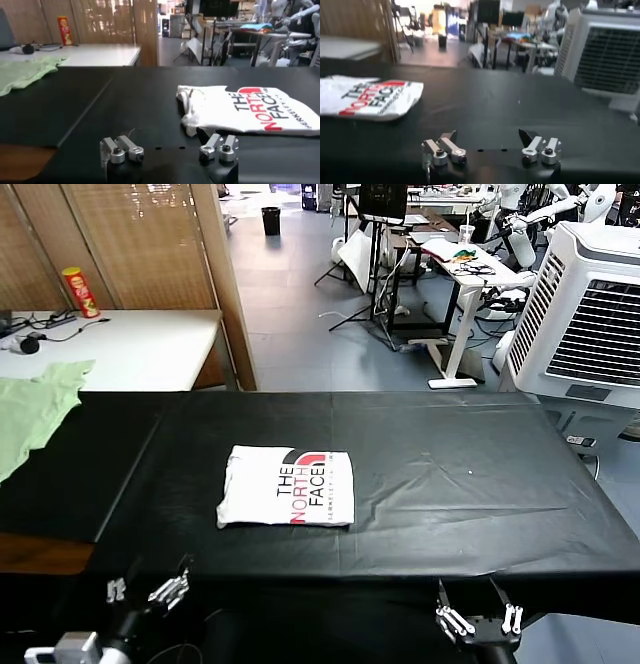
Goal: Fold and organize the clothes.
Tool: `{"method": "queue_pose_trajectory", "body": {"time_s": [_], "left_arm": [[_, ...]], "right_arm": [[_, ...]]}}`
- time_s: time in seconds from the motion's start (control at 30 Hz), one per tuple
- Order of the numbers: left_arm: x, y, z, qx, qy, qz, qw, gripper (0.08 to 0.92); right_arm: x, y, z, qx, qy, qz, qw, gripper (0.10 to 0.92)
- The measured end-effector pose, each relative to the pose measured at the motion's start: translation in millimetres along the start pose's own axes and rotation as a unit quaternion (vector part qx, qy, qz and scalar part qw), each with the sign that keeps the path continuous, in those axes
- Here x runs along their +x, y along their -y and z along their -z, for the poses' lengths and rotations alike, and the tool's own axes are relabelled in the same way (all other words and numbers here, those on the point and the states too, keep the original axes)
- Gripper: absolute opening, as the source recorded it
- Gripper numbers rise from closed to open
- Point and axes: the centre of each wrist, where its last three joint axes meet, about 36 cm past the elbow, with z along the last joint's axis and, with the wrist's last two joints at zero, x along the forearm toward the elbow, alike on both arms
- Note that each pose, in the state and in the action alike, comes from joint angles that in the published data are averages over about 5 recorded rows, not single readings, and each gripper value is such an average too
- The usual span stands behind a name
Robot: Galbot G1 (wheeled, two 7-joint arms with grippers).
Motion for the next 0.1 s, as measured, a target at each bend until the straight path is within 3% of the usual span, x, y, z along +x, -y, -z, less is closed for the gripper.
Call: {"method": "queue_pose_trajectory", "body": {"time_s": [0.1], "left_arm": [[1.7,0.0,1.1,0.0,-0.003,-0.001,1.0,0.798]], "right_arm": [[1.4,-0.2,0.7,0.0,-0.001,0.001,1.0,0.798]]}}
